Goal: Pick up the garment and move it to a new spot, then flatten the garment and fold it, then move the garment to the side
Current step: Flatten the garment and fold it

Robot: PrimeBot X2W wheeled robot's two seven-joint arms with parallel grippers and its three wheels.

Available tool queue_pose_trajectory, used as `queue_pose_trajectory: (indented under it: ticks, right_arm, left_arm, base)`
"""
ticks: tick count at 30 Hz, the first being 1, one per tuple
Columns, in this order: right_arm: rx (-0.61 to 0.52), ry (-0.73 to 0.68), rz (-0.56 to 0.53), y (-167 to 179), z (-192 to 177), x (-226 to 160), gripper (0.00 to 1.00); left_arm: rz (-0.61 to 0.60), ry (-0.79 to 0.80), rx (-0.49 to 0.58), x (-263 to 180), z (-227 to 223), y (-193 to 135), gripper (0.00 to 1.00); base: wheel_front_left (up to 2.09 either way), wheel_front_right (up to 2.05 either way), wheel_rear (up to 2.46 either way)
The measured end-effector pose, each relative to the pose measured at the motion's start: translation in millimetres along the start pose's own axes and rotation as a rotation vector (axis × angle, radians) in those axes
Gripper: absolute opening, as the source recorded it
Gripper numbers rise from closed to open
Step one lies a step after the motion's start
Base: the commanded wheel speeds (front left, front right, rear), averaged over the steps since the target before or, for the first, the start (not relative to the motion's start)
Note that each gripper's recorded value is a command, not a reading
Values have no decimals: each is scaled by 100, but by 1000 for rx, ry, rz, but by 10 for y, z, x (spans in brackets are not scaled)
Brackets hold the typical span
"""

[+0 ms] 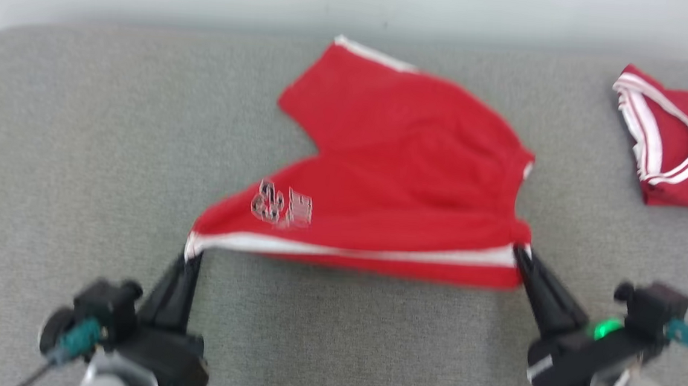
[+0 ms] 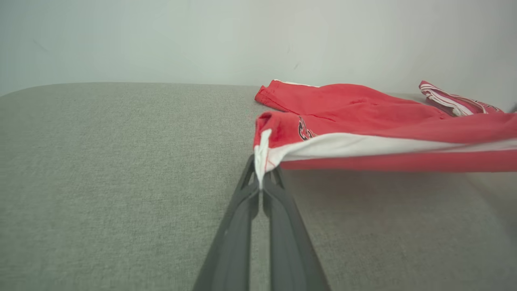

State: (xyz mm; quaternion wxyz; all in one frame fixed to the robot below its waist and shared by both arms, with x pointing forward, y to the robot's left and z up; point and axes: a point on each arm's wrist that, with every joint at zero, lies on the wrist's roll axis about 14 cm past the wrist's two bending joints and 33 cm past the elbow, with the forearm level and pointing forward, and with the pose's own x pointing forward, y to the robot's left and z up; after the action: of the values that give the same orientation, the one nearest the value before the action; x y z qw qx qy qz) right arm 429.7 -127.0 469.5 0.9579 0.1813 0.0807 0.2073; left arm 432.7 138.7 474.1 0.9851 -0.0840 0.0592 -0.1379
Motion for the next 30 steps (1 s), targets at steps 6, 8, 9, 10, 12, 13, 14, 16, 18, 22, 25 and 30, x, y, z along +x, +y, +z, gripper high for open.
queue_pose_trajectory:
  ticks: [6, 8, 9, 10, 12, 13, 14, 16, 18, 22, 25, 30]
  right_arm:
    - [40, 51, -7, 149, -198, -385, 0]
    - [54, 73, -10, 205, -280, -504, 0]
    - [55, 87, -7, 240, -324, -561, 0]
    - [52, 102, -10, 256, -364, -618, 0]
    - [70, 113, -30, 263, -417, -718, 0]
    - [82, 124, -35, 285, -451, -762, 0]
    - [93, 135, -38, 314, -489, -805, 0]
    - [111, 154, -43, 356, -545, -867, 0]
    - [119, 161, -49, 375, -562, -889, 0]
    - [123, 130, -38, 439, -460, -833, 0]
    - [118, 84, -20, 486, -314, -756, 0]
    - [140, -20, -22, 447, -16, -580, 0]
  left_arm:
    - [26, 38, -41, -355, -190, -69, 0]
    - [47, 42, -58, -447, -220, -52, 0]
    - [57, 45, -69, -494, -242, -53, 0]
    - [62, 53, -76, -544, -277, -58, 0]
    - [79, 70, -83, -643, -343, -25, 0]
    - [82, 74, -85, -679, -358, -16, 0]
    - [89, 74, -90, -709, -367, -7, 0]
    - [94, 83, -93, -760, -401, -8, 0]
    - [95, 89, -96, -779, -425, -15, 0]
    - [70, 89, -73, -736, -411, -13, 0]
    - [32, 73, -19, -598, -288, 2, 0]
    - [-68, 33, 92, -203, 83, -28, 0]
  base:
    - [0, 0, 0]
    - [0, 0, 0]
    - [0, 0, 0]
    - [0, 0, 0]
    - [0, 0, 0]
    - [0, 0, 0]
    - [0, 0, 0]
    - [0, 0, 0]
    - [0, 0, 0]
    - [0, 0, 0]
    - [0, 0, 0]
    - [0, 0, 0]
